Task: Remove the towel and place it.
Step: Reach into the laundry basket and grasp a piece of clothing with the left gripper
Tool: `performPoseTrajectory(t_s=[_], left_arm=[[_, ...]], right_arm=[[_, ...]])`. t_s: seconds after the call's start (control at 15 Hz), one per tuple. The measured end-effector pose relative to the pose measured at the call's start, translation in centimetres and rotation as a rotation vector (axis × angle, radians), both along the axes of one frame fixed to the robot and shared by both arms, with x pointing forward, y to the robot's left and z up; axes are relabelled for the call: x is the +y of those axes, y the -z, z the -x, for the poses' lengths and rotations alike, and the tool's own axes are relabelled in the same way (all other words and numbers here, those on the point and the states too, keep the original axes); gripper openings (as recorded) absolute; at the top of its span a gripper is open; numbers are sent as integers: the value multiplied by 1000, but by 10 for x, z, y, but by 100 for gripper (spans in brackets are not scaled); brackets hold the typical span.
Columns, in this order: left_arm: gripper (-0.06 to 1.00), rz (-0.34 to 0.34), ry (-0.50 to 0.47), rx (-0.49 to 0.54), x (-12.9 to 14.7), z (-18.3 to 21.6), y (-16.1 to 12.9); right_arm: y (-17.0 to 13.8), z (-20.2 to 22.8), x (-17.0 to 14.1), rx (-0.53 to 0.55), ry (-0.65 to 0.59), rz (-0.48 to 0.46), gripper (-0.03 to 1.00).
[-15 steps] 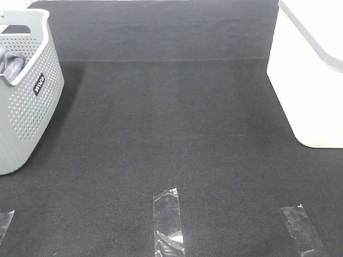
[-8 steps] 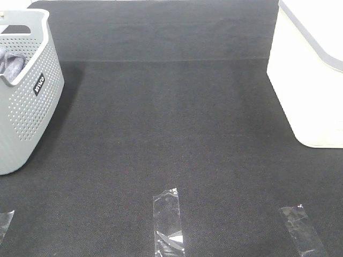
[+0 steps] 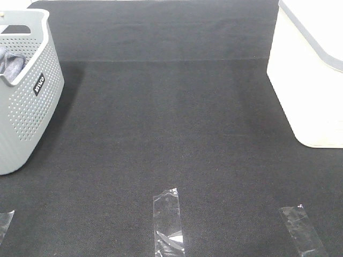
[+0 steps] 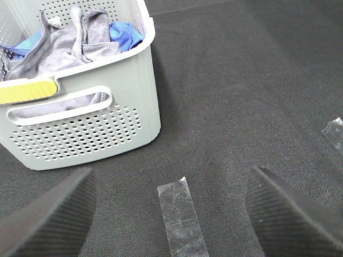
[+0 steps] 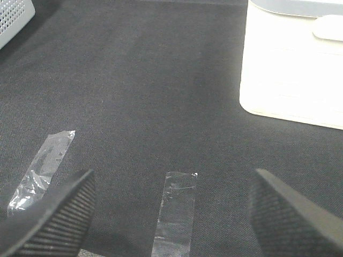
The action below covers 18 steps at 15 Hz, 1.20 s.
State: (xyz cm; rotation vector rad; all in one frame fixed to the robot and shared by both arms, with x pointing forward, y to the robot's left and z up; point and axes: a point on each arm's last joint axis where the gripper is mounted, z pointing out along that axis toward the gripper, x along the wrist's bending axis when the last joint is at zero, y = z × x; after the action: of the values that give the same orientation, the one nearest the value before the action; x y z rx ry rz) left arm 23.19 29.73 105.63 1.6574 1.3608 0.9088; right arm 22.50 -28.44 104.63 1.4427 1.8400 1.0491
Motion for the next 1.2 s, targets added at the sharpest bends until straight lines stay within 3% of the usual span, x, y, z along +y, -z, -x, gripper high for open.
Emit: performPoseTrajectory(t_s=[0.73,1.0,1.2], left_arm=[[74,0,-1,0,0,0,0],[74,52,-112,-62,7,-4,-11],[74,77,-170,-86,9,-32,-23]], right_arm=[[0,0,0,0,0,0,74],[0,0,0,0,0,0,74],[0,0,0,0,0,0,74]])
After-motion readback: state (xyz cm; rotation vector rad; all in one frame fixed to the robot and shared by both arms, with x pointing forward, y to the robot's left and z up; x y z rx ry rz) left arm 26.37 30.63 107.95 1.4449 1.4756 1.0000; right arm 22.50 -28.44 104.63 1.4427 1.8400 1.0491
